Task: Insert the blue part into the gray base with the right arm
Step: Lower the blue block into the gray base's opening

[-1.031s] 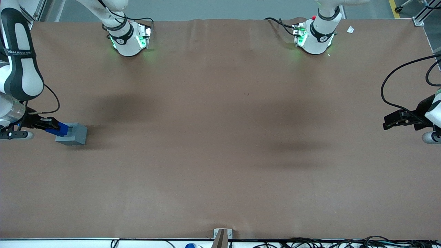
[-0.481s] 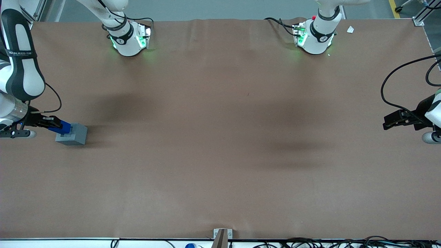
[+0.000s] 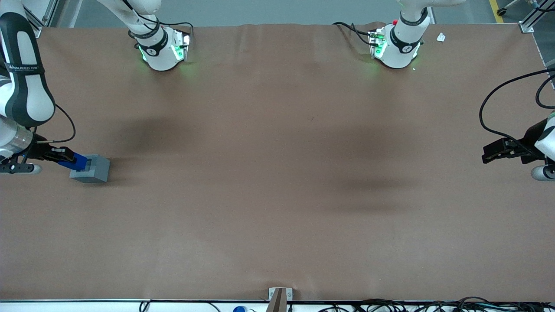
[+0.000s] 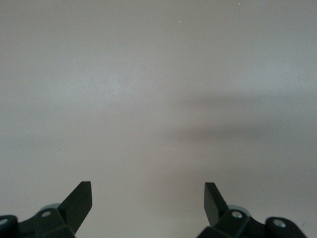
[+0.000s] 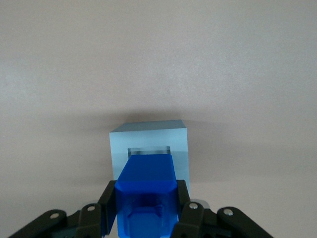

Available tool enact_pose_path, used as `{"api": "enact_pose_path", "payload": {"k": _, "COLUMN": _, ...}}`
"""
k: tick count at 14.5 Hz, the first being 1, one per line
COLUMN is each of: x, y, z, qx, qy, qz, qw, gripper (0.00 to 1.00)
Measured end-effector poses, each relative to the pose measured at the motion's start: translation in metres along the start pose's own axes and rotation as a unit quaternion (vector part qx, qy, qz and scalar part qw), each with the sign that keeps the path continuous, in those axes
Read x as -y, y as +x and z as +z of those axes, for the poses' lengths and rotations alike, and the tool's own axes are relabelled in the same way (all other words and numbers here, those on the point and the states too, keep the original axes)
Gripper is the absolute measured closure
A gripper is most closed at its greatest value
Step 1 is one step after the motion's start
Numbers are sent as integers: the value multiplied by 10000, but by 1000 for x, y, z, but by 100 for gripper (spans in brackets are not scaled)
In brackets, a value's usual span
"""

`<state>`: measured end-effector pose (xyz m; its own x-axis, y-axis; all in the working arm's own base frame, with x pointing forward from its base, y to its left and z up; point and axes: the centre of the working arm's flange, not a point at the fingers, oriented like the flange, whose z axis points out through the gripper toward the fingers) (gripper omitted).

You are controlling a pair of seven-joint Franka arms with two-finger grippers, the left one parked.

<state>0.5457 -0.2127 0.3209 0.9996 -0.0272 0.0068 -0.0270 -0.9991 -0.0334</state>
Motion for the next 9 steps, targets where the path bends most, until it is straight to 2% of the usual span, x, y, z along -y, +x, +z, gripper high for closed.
{"api": "enact_pose_path", "payload": {"k": 9, "x": 0, "y": 0, "z": 2, "qx": -41, "qy": 12, "qz": 27, "qw": 10000, "gripper": 49}}
